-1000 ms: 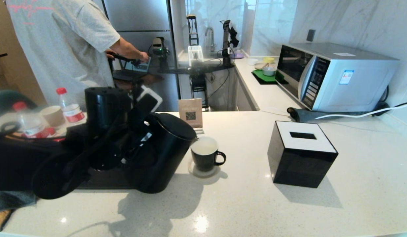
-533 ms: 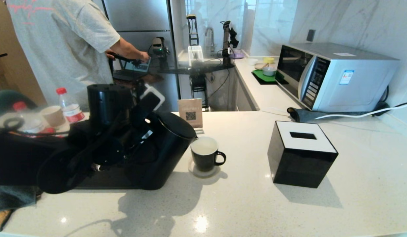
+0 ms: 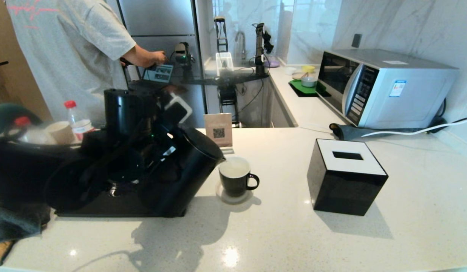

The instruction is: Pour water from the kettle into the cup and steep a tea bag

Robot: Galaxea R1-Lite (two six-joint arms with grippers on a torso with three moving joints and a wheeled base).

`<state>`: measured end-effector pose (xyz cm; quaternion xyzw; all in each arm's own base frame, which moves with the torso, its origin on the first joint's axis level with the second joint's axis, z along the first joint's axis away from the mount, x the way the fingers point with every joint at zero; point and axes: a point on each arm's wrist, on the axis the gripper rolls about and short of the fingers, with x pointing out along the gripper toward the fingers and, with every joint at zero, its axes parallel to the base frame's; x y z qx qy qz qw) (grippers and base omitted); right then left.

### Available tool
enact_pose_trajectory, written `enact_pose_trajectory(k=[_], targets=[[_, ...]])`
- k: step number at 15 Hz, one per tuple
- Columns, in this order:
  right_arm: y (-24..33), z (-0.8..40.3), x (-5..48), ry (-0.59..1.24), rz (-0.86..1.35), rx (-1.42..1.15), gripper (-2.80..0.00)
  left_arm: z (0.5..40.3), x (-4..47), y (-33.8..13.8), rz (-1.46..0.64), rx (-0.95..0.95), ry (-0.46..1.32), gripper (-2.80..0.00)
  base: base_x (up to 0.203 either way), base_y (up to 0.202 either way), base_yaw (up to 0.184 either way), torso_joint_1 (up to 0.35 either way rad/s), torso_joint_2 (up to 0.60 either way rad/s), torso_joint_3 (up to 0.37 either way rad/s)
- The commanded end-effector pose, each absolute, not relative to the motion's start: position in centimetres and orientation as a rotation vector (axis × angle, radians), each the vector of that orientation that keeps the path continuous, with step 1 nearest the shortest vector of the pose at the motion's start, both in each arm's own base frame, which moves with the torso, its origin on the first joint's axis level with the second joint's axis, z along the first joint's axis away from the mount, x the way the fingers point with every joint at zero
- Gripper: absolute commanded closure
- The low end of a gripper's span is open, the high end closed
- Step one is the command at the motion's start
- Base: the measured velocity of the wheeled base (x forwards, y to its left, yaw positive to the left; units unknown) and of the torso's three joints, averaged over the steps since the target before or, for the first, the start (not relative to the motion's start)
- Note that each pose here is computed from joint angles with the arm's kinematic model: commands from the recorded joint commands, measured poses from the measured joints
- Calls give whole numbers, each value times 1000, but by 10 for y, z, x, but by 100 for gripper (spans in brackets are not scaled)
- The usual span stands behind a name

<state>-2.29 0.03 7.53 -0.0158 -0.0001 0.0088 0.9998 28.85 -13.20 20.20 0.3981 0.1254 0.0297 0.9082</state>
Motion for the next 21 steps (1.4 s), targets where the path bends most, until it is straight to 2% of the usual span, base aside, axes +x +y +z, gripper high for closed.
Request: enact_pose_trajectory(k=[1,21], targets=[[0,75,-23,1,18,-32,0,204,289,-132,68,819,249,0,0,0,0,0,0,0],[0,75,-23,1,18,-32,0,205,288,-135,45,864,271,0,0,0,0,0,0,0]])
